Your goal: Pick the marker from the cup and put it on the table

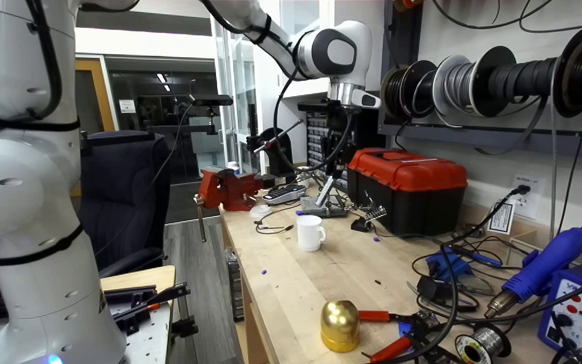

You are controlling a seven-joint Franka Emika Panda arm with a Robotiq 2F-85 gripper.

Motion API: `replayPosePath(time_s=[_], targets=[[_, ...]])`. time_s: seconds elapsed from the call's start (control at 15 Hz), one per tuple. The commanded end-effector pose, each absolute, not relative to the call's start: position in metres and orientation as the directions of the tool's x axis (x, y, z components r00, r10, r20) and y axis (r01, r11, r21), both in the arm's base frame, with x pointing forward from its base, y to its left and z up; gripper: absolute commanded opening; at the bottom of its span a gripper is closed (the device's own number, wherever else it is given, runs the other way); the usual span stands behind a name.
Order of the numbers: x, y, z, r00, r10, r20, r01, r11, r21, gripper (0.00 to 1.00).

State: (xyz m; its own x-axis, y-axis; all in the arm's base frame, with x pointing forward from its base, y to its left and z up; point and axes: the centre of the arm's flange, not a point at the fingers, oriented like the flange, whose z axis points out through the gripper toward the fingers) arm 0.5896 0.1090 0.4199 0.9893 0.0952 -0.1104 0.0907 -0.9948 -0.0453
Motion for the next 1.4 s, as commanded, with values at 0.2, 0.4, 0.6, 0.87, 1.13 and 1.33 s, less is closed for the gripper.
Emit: replayPosePath(time_s=[0.2,0.4,0.6,0.87,1.13,1.33], targets=[[0.574,0.049,0.393,0.967,-0.007,-0.253,-0.011,-1.000,-0.015,0.07],[0.561,0.033,0.362,0.957,-0.019,-0.288,-0.026,-0.999,-0.021,0.07],[0.544,0.026,0.320,0.941,-0.017,-0.339,-0.032,-0.999,-0.039,0.07],[0.529,0.017,0.273,0.919,-0.028,-0.392,-0.052,-0.997,-0.052,0.07],[0.525,0.010,0.255,0.921,-0.042,-0.388,-0.069,-0.996,-0.056,0.07],[0.526,0.010,0.262,0.940,-0.051,-0.336,-0.066,-0.997,-0.035,0.59]])
